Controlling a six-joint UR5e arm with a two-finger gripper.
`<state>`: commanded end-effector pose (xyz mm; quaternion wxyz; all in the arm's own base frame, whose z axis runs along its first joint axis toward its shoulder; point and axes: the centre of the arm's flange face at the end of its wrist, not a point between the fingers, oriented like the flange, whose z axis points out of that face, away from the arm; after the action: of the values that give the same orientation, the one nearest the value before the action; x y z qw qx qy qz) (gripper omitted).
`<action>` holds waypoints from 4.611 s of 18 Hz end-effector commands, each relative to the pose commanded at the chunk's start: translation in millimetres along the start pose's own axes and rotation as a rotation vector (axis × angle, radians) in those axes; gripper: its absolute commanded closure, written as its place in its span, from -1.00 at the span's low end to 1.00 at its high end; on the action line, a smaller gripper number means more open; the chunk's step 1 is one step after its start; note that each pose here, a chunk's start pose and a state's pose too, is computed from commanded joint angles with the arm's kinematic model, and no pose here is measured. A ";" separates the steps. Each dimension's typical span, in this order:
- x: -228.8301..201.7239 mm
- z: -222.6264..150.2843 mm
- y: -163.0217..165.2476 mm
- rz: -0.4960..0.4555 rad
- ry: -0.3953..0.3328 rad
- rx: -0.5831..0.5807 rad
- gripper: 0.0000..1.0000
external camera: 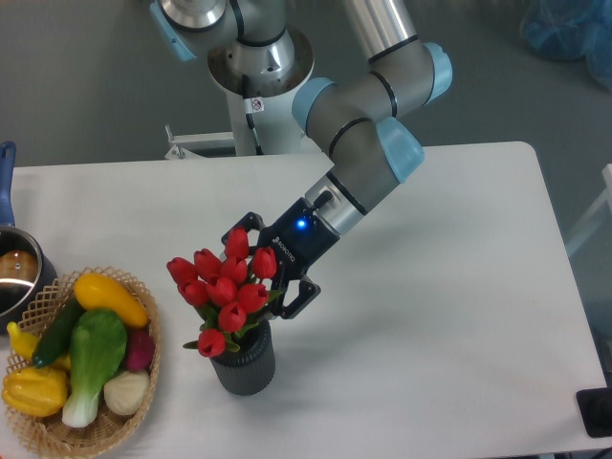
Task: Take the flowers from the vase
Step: 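Lower the open gripper around the tulip stems just below the blooms, then close the gripper on the tulip stems, then lift the gripped tulips straight up out of the black vase, then carry the tulip bouquet up and away from the vase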
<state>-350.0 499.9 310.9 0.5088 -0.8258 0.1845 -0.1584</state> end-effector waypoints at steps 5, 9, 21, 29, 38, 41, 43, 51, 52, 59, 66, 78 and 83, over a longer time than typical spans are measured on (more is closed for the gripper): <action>-1.7 2.6 1.8 -0.005 0.007 0.011 -0.27; -3.0 -0.9 2.0 -0.006 0.001 0.015 0.14; -9.5 -17.8 -6.8 -0.001 -0.013 0.090 0.33; -13.4 -35.8 -24.5 -0.018 -0.020 0.173 0.33; -16.1 -67.7 -84.7 -0.054 -0.051 0.202 0.33; -12.9 -76.5 -96.6 -0.068 -0.062 0.204 0.33; -11.0 -81.7 -101.1 -0.081 -0.069 0.203 0.33; 0.4 -92.4 -111.5 -0.079 -0.089 0.193 0.33; 2.5 -94.9 -114.7 -0.074 -0.093 0.192 0.33; 14.4 -111.9 -130.1 -0.097 -0.116 0.198 0.33; 34.0 -118.9 -148.2 -0.117 -0.118 0.208 0.33; 11.6 -196.3 -127.8 -0.161 -0.349 0.089 0.35; -0.8 -232.8 -108.3 -0.174 -0.452 0.027 0.35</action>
<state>-439.8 363.1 508.8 0.5325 -0.8462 -0.0080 -0.0155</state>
